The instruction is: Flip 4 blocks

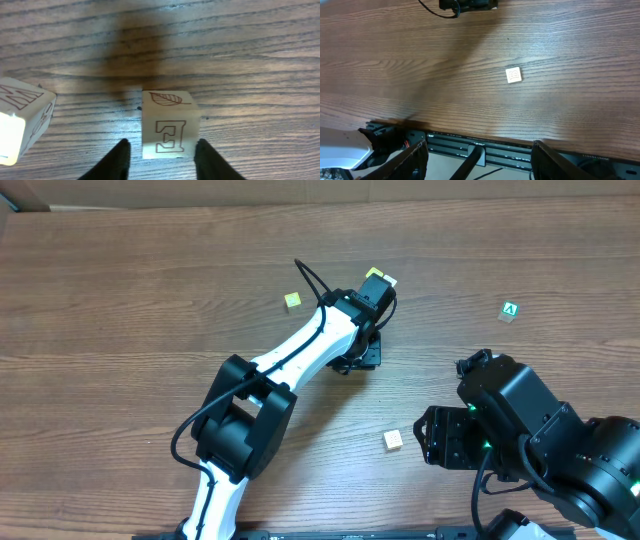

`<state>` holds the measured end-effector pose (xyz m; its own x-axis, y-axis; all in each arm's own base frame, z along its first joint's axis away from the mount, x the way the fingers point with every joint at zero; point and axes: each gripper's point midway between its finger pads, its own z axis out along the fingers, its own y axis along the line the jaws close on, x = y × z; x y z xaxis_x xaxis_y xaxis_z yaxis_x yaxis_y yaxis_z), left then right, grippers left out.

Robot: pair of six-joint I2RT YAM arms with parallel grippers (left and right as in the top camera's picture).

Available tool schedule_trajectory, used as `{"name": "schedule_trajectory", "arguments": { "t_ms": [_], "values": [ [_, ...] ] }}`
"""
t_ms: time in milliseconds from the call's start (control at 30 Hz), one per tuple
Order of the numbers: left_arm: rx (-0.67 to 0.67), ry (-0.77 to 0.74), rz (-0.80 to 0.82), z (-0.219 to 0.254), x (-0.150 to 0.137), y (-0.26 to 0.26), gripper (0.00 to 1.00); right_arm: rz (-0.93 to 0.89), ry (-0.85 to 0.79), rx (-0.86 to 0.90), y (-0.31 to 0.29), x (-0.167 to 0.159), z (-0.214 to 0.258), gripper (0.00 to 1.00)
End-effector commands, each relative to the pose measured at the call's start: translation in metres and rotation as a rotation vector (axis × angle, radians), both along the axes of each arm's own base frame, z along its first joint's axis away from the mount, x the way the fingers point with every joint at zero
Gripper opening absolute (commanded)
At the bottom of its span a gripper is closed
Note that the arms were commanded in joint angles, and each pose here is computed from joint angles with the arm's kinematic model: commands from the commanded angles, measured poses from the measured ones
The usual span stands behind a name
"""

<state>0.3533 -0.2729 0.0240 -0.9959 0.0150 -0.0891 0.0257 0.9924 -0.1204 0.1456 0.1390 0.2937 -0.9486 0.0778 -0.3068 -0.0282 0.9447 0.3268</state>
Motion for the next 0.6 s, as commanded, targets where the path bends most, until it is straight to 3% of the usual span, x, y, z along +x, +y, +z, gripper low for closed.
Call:
{"name": "schedule_trajectory", "arguments": {
  "t_ms": [0,100,333,567],
  "values": [
    [0.016,-0.029,-0.014,-0.001,0.011,0.001,0.25,-0.001,-0.017,0.022,0.001,0.001,0.007,0.67],
    [0.015,-0.033,-0.014,-0.001,0.012,0.001,0.13,-0.001,-0.017,0.022,0.001,0.001,0.007,0.67],
    [0.020,-0.028,-0.029,0.000,0.010,0.002,0.04,-0.001,-0.017,0.021,0.001,0.001,0.007,0.67],
    [0.041,-0.002,0.000,0.044,0.014,0.024,0.04,-0.003,-0.021,0.021,0.001,0.002,0.008,0.67]
  ]
}}
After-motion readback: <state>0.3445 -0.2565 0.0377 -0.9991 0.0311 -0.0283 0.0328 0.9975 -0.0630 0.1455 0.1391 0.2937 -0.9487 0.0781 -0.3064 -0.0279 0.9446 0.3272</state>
